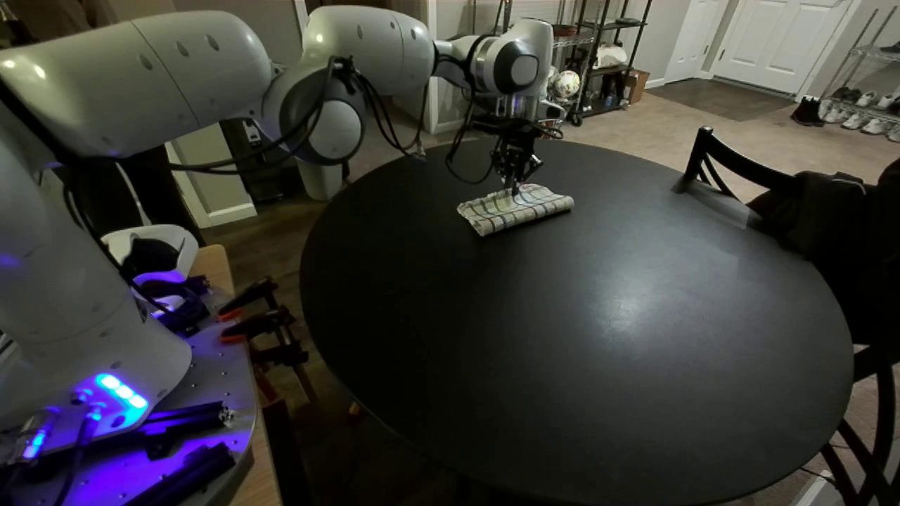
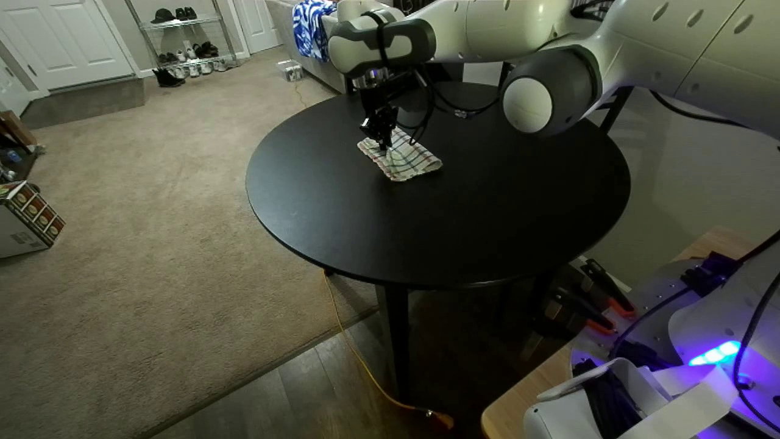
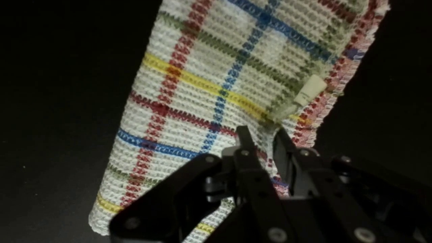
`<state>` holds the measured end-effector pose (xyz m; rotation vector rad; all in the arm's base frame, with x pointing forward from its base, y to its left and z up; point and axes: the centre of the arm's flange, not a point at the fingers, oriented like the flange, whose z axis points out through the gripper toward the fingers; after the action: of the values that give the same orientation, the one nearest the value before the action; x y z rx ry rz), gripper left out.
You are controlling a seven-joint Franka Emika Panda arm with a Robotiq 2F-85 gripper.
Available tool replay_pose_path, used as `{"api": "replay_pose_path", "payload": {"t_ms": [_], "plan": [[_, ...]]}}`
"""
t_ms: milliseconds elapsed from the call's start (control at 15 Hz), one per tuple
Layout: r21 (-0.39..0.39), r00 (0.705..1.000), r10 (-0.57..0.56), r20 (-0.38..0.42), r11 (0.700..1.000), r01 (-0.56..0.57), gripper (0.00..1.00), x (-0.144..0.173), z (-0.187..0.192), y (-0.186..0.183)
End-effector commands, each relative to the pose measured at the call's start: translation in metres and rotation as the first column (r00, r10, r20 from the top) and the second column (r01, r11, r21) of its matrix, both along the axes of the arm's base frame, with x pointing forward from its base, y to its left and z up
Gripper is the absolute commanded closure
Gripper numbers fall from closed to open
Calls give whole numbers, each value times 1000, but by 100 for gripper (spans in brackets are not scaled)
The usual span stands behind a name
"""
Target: Fold the cloth
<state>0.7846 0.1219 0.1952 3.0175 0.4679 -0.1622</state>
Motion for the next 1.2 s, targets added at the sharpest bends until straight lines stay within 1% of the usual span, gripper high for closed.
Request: {"api": "replay_pose_path", "payload": {"t_ms": [0,400,467,600,933,1133], "plan": [[3,999,39,-2,999,-39,46,-21,3,-4],[23,998,56,-5,998,-56,7,-23,3,3],[26,998,58,-4,998,-58,2,-24,4,4],[30,998,58,-5,998,-58,0,-25,6,6],[37,999,46,-7,998,-45,0,-33,13,10],[39,998,55,15,998,-56,0,-44,21,21]]}}
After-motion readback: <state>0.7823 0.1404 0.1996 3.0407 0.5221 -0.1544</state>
